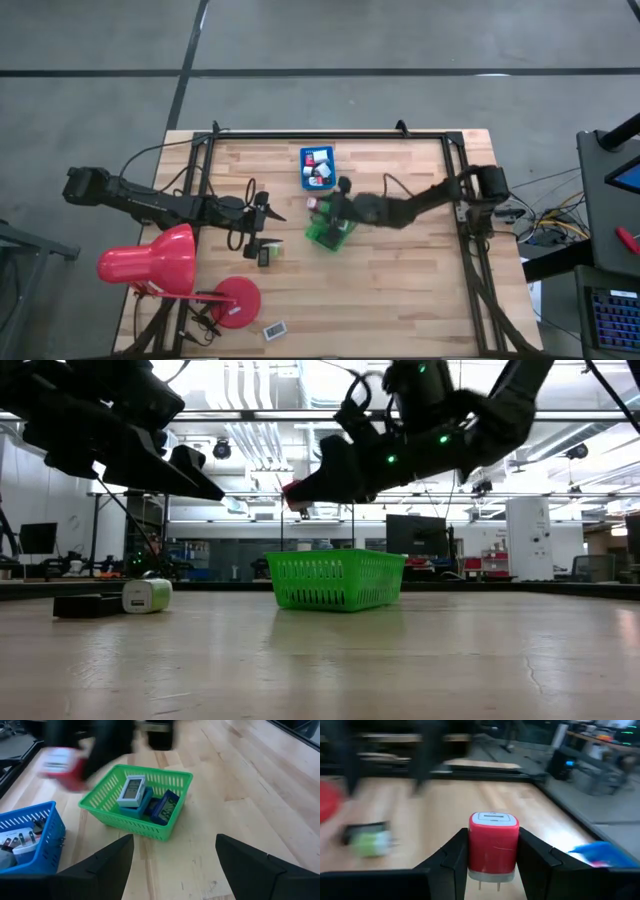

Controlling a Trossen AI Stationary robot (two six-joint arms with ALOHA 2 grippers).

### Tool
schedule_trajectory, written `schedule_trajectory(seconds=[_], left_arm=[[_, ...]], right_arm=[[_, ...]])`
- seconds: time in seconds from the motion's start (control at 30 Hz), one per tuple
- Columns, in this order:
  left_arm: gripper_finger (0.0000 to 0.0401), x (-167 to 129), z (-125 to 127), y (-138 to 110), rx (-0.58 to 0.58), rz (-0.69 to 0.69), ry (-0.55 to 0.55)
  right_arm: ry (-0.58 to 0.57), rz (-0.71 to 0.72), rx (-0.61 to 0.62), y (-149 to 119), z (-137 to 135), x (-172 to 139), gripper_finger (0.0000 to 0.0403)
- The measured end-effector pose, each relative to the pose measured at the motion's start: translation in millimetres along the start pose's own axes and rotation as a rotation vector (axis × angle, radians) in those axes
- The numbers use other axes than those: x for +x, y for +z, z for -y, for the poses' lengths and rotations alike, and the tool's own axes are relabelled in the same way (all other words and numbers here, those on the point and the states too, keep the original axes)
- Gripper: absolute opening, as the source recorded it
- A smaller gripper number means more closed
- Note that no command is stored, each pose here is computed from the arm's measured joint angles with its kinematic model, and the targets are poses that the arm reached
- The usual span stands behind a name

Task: Pick & Place Office items
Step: Put the small red charger adapter into the blue bin

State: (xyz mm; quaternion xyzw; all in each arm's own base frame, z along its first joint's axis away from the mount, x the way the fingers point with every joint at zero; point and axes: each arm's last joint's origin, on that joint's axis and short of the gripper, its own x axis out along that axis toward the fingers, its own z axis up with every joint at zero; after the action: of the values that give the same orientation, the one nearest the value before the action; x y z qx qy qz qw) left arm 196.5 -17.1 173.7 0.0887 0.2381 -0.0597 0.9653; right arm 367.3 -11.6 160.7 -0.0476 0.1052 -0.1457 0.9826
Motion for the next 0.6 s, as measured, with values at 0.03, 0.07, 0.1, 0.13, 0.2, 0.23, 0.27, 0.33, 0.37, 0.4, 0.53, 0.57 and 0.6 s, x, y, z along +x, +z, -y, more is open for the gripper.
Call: schedule_trajectory(seconds=[0.03, 0.07, 0.1, 0.13, 0.2, 0.23, 0.27, 0.33, 0.37, 0.4, 0.53, 0.57, 0.6], left_arm=[[0.0284, 0.0, 0.0, 0.0, 0.000, 0.000, 0.001], [0.0284, 0.0, -0.1, 0.0, 0.000, 0.000, 0.004], [0.0284, 0.0, -0.2, 0.0, 0.000, -0.001, 0.006], [0.0284, 0.0, -0.2, 0.0, 0.000, -0.001, 0.008], [0.0284, 0.0, -0.4, -0.1, 0.000, -0.002, 0.015], [0.0284, 0.0, -0.5, -0.1, 0.000, -0.003, 0.016], [0.0284, 0.0, -0.5, -0.1, 0.000, -0.003, 0.017], [0.0284, 0.0, -0.5, -0.1, 0.000, -0.003, 0.017], [0.0284, 0.0, -0.4, -0.1, 0.000, -0.003, 0.017], [0.0284, 0.0, -0.5, -0.1, 0.000, -0.003, 0.019], [0.0284, 0.0, -0.5, -0.1, 0.000, -0.003, 0.018], [0.0284, 0.0, -0.5, -0.1, 0.000, -0.003, 0.019], [0.0284, 0.0, -0.5, -0.2, 0.000, -0.003, 0.019]], right_arm=[[-0.021, 0.005, 0.007, 0.5, 9.0, 2.2, 0.0121], [-0.045, 0.009, 0.014, 0.9, 17.9, 4.1, 0.0121], [-0.069, 0.007, 0.019, 0.5, 26.6, 6.1, 0.0121], [-0.093, 0.005, 0.030, 0.3, 35.6, 8.1, 0.0121], [-0.129, -0.010, 0.046, -1.3, 51.5, 11.3, 0.0121], [-0.142, -0.016, 0.057, -1.3, 59.0, 13.0, 0.0121], [-0.147, -0.027, 0.070, -1.4, 65.7, 14.8, 0.0121], [-0.143, -0.058, 0.098, -2.0, 77.8, 18.2, 0.0121], [-0.137, -0.077, 0.110, -1.2, 82.5, 20.3, 0.0121], [-0.129, -0.098, 0.121, 0.1, 86.7, 22.6, 0.0121], [-0.135, -0.212, 0.123, 10.9, 96.8, 32.5, 0.0121], [-0.136, -0.240, 0.120, 14.6, 98.5, 34.6, 0.0121], [-0.138, -0.264, 0.118, 19.2, 100.4, 36.8, 0.0121]])
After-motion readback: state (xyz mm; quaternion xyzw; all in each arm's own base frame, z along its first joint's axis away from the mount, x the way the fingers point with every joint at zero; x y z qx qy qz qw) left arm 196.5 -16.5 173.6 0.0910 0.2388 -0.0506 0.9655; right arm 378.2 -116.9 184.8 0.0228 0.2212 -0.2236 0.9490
